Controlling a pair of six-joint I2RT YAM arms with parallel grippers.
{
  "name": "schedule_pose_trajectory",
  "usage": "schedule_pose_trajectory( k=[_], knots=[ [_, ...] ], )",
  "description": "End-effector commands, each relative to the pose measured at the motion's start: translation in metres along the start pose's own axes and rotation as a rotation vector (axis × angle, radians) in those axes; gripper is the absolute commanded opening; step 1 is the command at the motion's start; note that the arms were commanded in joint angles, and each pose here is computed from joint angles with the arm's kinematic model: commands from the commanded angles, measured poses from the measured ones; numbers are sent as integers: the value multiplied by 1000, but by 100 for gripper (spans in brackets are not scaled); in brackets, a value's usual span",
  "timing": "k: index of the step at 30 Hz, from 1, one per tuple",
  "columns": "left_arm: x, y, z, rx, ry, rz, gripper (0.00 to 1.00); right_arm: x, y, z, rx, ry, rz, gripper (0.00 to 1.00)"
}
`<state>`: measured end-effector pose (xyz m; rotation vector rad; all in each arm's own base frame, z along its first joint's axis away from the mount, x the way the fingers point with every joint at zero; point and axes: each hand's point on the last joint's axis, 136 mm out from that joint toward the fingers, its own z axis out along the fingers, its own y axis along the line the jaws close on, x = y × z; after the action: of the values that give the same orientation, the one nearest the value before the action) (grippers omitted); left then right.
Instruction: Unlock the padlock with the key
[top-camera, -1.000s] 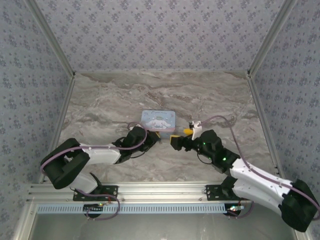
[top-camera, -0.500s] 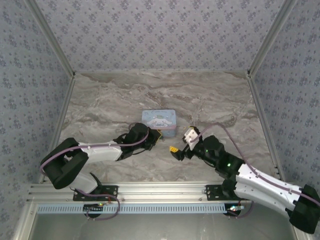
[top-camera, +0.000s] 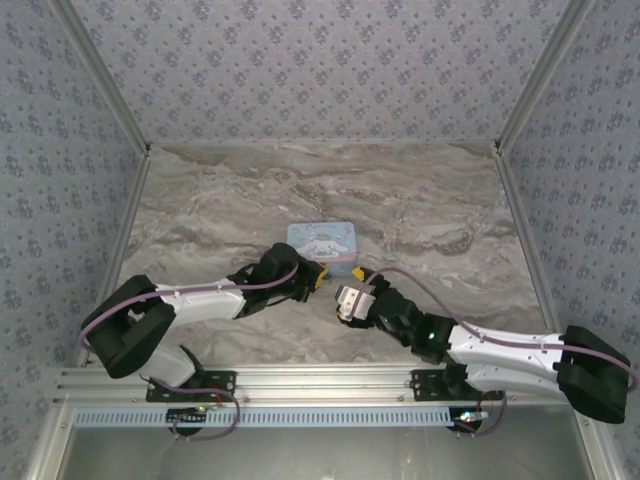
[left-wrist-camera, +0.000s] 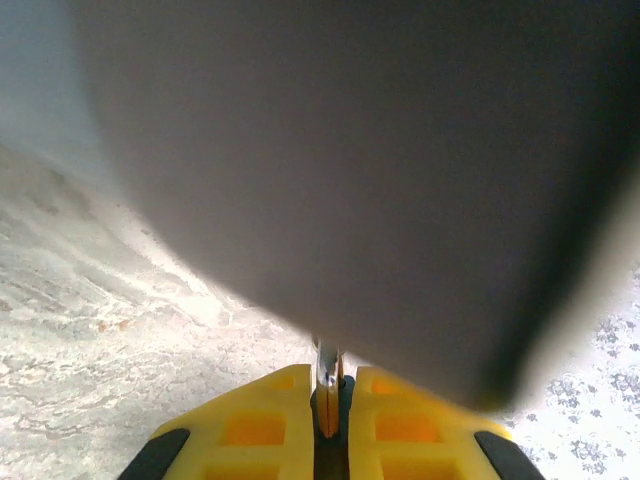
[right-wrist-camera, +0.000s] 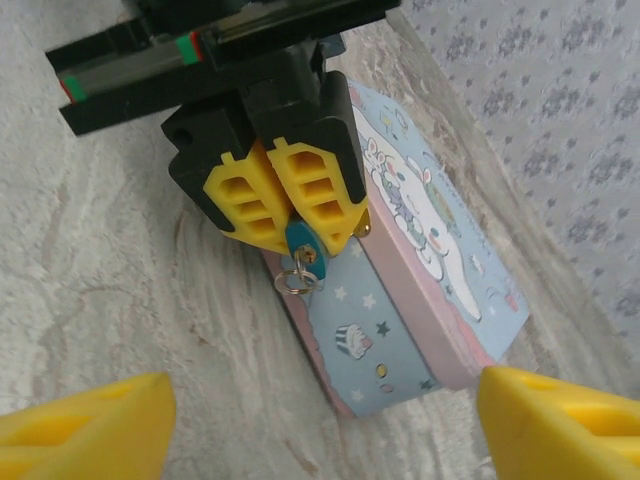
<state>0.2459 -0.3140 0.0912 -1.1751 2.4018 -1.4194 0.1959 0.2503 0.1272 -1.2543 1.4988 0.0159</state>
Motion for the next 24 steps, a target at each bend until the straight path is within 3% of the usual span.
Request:
schedule_pose_trajectory(
  k=[1, 6, 24],
  knots=[
    [10, -13, 1, 18, 35, -37, 0, -14, -10, 3, 42, -33, -29, 72],
    [10, -13, 1, 15, 37, -39, 0, -14, -1, 14, 6, -28, -12, 58],
    [11, -8, 2, -4, 42, -42, 0, -19, 0, 48, -20, -18, 7, 34]
  ],
)
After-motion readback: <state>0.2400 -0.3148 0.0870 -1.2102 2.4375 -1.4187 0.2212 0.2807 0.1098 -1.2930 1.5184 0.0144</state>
